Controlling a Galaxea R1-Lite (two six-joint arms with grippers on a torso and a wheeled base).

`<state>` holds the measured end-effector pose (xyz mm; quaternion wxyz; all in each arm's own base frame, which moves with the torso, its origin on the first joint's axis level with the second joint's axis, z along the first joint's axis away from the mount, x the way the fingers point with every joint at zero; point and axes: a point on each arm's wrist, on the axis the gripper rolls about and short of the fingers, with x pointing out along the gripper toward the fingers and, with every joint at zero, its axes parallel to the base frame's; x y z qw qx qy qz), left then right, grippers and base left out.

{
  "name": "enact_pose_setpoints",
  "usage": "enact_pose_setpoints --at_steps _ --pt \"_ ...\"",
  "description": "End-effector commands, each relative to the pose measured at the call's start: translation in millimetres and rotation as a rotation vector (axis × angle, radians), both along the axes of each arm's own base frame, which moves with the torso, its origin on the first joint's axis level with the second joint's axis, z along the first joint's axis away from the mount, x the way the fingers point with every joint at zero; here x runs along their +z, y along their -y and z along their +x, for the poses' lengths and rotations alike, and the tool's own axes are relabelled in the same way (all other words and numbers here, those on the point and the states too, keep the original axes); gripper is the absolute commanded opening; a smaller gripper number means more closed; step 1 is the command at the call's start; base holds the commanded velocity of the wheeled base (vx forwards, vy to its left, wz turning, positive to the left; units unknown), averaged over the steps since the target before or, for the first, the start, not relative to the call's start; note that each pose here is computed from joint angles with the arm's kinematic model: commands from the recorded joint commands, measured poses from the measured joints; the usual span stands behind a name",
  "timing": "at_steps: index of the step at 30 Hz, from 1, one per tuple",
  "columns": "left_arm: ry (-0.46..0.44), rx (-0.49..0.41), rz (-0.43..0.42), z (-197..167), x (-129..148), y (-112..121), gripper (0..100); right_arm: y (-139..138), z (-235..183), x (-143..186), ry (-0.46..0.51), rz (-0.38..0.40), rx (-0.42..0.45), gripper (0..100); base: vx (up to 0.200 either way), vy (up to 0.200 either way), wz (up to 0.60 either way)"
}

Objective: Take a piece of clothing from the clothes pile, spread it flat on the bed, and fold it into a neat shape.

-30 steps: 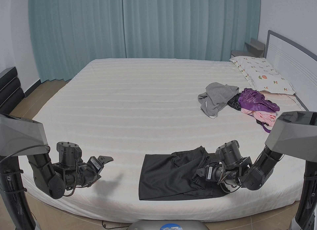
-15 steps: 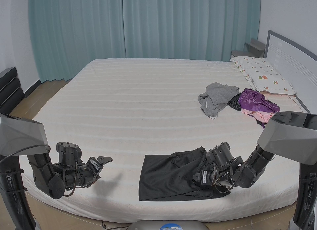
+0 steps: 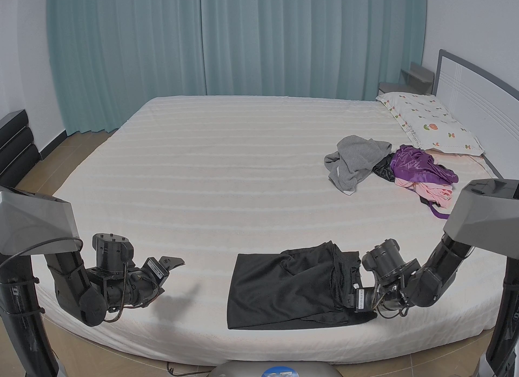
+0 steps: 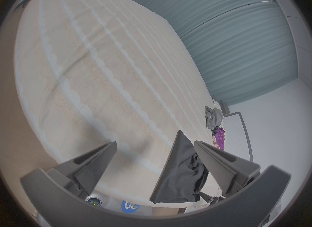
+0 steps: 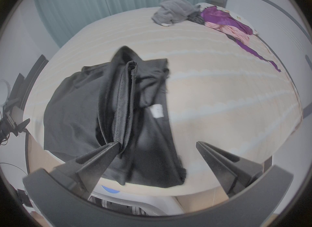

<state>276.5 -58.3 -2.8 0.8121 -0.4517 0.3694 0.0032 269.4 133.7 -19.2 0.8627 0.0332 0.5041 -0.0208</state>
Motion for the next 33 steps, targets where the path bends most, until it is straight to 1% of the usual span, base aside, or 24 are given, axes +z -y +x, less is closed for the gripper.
enact_pose_setpoints --at_steps 1,3,4,5,7,11,13,15,18,21,24,28,33 --pt "-0.001 0.001 0.001 0 0 0 100 41 -21 21 0.047 0.037 -0.080 100 0.000 0.000 0.00" --pt "-0.001 0.001 0.001 0 0 0 100 54 -31 26 0.066 0.046 -0.074 100 0.000 0.000 0.00" --pt "-0.001 0.001 0.001 0 0 0 100 57 -33 27 0.068 0.045 -0.072 100 0.000 0.000 0.00" --pt "-0.001 0.001 0.001 0 0 0 100 65 -39 30 0.080 0.052 -0.064 100 0.000 0.000 0.00" --pt "-0.001 0.001 0.001 0 0 0 100 71 -43 34 0.103 0.076 -0.053 100 0.000 0.000 0.00" --pt "-0.001 0.001 0.001 0 0 0 100 67 -41 43 0.163 0.127 -0.034 100 0.000 0.000 0.00" --pt "-0.001 0.002 0.002 0 0 0 100 61 -39 46 0.172 0.163 0.004 100 0.000 0.000 0.00" --pt "-0.001 0.002 0.002 0 0 0 100 54 -36 43 0.162 0.202 0.045 100 0.000 0.000 0.00" --pt "-0.001 0.002 0.002 0 0 0 100 47 -30 35 0.130 0.238 0.066 100 0.000 0.000 0.00" --pt "-0.001 0.002 0.002 0 0 0 100 40 -18 16 0.109 0.279 0.089 100 0.000 0.000 0.00" --pt "0.001 0.002 0.002 0 0 0 100 37 -11 1 0.114 0.294 0.112 100 0.000 0.000 0.00" --pt "0.001 0.002 0.002 0 0 0 100 33 -1 -19 0.153 0.310 0.124 100 0.000 0.000 0.00" --pt "0.001 0.002 0.002 0 0 0 100 25 3 -24 0.155 0.336 0.161 100 0.000 0.000 0.00"
